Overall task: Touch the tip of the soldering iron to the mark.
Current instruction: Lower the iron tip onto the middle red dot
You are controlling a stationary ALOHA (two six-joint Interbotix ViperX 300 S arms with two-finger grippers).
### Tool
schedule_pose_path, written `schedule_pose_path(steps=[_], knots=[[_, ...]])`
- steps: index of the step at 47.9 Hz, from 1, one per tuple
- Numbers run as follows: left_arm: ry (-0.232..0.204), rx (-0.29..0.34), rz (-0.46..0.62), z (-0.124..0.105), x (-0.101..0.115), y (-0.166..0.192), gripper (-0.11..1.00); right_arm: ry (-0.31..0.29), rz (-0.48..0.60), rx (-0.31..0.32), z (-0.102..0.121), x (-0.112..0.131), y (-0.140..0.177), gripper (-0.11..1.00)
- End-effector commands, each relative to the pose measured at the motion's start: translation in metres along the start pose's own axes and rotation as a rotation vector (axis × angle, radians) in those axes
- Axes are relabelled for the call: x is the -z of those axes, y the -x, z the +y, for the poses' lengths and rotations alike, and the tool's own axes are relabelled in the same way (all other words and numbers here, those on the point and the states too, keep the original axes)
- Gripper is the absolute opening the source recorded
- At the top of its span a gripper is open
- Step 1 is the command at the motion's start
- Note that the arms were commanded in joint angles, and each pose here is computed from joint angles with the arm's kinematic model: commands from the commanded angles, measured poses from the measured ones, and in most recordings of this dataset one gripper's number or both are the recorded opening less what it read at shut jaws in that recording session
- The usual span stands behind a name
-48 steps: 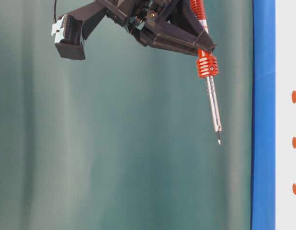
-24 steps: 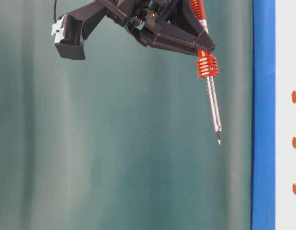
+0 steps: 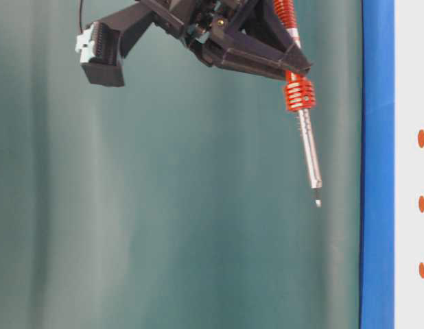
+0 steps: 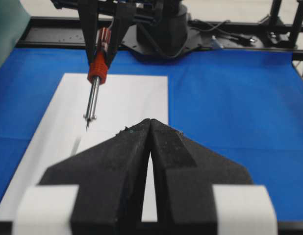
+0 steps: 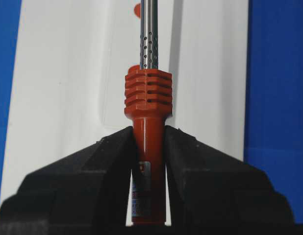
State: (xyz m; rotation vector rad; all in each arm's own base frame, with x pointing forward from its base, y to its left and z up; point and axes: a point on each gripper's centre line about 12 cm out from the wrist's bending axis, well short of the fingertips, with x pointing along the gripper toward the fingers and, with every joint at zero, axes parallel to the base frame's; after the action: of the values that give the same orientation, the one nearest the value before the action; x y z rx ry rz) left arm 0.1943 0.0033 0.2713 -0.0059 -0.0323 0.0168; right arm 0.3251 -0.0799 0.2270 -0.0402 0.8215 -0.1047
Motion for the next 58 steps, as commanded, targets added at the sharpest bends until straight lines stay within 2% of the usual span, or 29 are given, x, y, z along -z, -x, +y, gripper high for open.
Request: schedule_pose_path(steps=[1,15,34,58], knots=[[-0.002,-0.002,-0.012,0.0,-0.003,-0.002,0.0,0.002,-0.018,0.004,-0.001,-0.007,0.0,0.06],[0.0,-0.003,-0.012,0.001,-0.003,-0.002,0.0,-0.006,0.07,-0.01,0.0,0.01,-0.032,0.06],[0.0,-0.003,-0.012,0.001,-0.003,-0.002,0.0,-0.015,0.105,-0.001,-0.004,0.024,-0.062,0.06],[-0.002,-0.002,-0.012,0.0,-0.003,-0.002,0.0,-0.022,0.124,0.001,-0.006,0.028,-0.067,0.06]])
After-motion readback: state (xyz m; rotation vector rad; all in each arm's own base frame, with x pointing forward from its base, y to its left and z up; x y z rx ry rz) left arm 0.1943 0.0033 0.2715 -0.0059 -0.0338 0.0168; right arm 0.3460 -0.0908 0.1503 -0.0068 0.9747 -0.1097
